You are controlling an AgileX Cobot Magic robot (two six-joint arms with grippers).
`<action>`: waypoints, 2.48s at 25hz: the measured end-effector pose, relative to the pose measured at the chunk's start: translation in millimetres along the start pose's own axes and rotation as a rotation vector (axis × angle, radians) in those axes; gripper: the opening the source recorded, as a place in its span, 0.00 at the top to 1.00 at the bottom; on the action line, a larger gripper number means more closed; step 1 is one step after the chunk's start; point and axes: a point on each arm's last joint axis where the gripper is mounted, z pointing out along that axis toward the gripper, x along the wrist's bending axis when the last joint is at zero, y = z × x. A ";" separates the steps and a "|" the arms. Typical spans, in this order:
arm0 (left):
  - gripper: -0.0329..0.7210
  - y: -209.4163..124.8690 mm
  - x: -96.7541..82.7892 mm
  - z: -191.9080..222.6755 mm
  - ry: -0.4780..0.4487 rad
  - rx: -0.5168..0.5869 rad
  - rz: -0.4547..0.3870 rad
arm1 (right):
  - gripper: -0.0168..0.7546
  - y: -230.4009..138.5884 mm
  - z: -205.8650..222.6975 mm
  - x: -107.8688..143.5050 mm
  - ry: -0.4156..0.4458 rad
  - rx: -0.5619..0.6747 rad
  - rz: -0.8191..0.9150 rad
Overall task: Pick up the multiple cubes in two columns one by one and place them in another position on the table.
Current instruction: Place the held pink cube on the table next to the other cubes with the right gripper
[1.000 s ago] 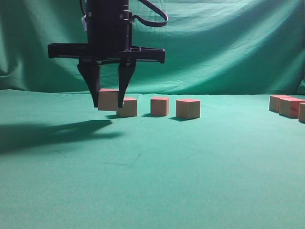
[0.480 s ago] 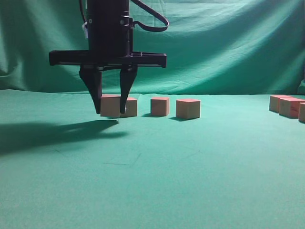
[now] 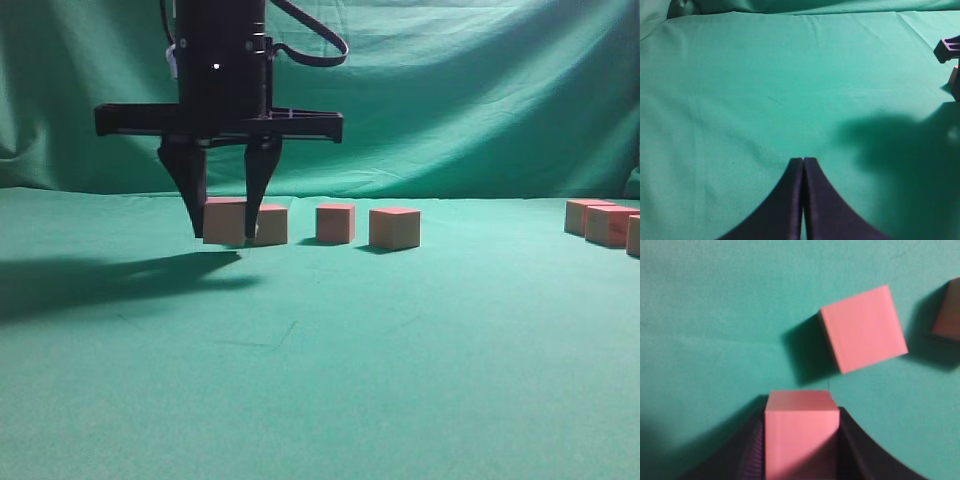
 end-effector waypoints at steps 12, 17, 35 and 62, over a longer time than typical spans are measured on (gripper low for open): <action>0.96 0.0 0.0 0.0 0.000 0.000 0.000 | 0.64 0.2 0.0 -1.2 -0.013 -0.002 0.004; 0.96 0.0 0.0 0.0 0.000 0.000 0.000 | 0.64 -0.1 0.0 -1.4 -0.016 0.001 0.004; 0.96 0.0 0.0 0.0 0.000 0.000 0.000 | 0.64 -1.7 7.5 -1.0 -0.026 0.015 0.000; 0.96 0.0 0.0 0.0 0.000 0.000 0.000 | 0.64 -0.4 7.8 0.6 -0.008 0.000 0.001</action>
